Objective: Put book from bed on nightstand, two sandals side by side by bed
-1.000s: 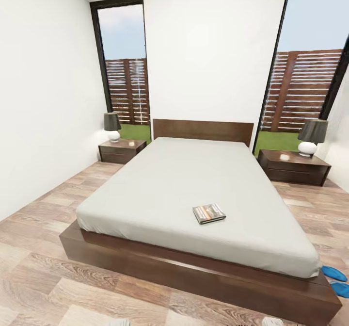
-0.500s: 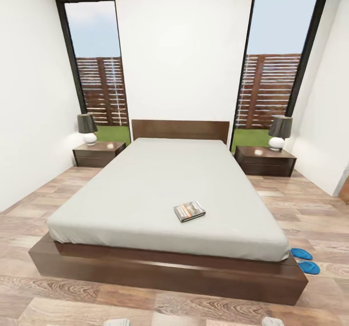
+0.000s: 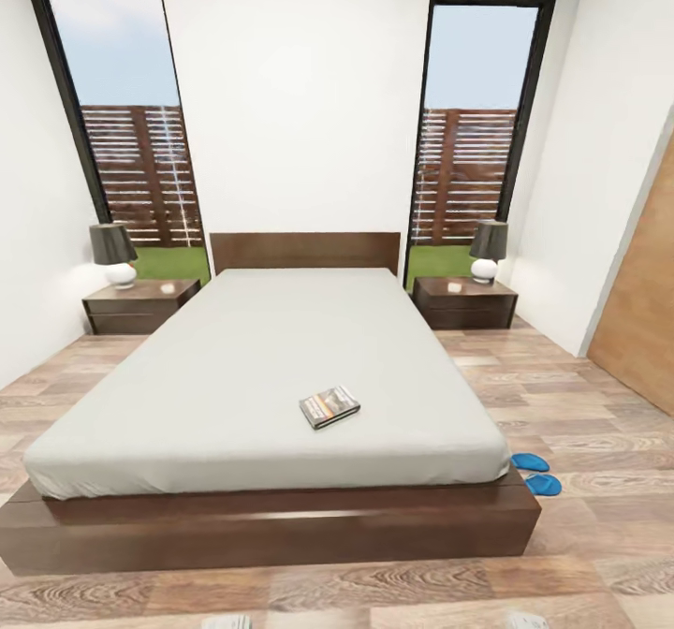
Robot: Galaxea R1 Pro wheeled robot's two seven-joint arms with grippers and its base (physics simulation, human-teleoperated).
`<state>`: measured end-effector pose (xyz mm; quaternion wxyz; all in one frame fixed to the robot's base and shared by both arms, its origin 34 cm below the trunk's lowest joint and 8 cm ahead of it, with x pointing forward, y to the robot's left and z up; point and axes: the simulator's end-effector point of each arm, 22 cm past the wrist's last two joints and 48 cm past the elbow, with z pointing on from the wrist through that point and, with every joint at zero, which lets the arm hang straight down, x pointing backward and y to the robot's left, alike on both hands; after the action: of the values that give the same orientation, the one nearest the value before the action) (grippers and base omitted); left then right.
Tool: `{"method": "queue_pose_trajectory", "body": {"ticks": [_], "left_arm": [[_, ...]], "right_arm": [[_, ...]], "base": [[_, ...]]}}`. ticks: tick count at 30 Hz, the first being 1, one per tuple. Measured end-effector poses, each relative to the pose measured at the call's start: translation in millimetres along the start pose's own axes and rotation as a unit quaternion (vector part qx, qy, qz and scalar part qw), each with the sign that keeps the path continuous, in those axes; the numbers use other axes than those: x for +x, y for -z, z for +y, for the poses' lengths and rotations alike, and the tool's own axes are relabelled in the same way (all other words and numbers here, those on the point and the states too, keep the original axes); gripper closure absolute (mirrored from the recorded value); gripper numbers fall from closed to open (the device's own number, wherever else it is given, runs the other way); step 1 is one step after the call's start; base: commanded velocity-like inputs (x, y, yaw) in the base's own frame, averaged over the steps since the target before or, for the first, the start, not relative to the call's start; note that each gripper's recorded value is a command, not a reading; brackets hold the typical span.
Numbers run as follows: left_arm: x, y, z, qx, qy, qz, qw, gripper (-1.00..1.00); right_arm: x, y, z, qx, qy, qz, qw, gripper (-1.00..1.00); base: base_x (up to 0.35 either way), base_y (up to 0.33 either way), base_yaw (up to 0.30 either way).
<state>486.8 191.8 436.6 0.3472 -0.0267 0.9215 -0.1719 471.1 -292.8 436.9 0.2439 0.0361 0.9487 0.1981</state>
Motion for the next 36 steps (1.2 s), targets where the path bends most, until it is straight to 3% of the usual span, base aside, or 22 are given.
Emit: {"method": "queue_pose_trajectory", "body": {"ticks": [27,36], "left_arm": [[-1.5,2.0,-5.5,0.006,-0.003,0.002,1.0,-1.0],[-13.3,12.9,-11.3,0.006,-0.003,0.004,1.0,-1.0]], "right_arm": [[-2.3,3.1,1.1,0.0,0.0,0.0,1.0,-1.0],[-12.0,16.1,9.3,-0.003,0.0,0.001,1.0,-1.0]], "base": [[0.0,0.0,-0.009],[0.0,0.0,0.0]]}}
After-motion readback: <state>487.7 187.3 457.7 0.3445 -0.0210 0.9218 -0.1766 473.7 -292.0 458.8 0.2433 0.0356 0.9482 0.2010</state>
